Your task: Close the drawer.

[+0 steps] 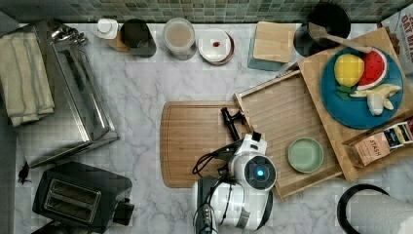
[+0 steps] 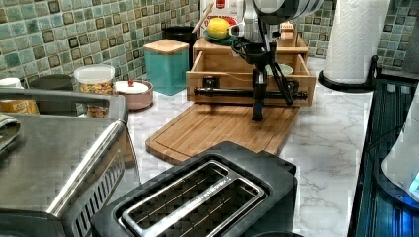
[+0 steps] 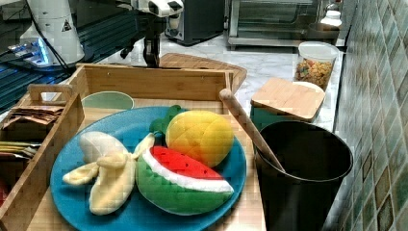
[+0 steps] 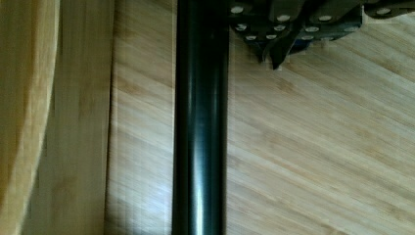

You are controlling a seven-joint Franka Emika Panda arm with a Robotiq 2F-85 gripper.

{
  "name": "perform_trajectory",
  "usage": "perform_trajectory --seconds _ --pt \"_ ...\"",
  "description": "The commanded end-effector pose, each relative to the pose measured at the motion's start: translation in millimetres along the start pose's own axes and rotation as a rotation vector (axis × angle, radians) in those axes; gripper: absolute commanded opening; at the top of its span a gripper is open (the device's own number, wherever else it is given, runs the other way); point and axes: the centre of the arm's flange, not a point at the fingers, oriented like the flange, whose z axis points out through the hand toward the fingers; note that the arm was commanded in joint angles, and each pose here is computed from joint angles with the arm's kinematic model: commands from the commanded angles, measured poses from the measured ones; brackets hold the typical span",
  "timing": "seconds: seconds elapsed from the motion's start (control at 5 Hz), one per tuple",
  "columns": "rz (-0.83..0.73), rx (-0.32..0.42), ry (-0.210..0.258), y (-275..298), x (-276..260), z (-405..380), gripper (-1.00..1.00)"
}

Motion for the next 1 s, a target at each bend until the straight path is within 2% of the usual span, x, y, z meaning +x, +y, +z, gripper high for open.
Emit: perform_trajectory --seconds 0.2,0.6,0.8,1.0 --pt "-0.041 -0.104 0.176 85 41 -87 -1.00" --pt "-0.041 -0.133 0.194 113 37 -117 -1.00" --pt "-0.036 -0.144 0.263 126 32 -110 -1.00" --pt "0.006 -0.171 0.271 140 25 -124 -1.00"
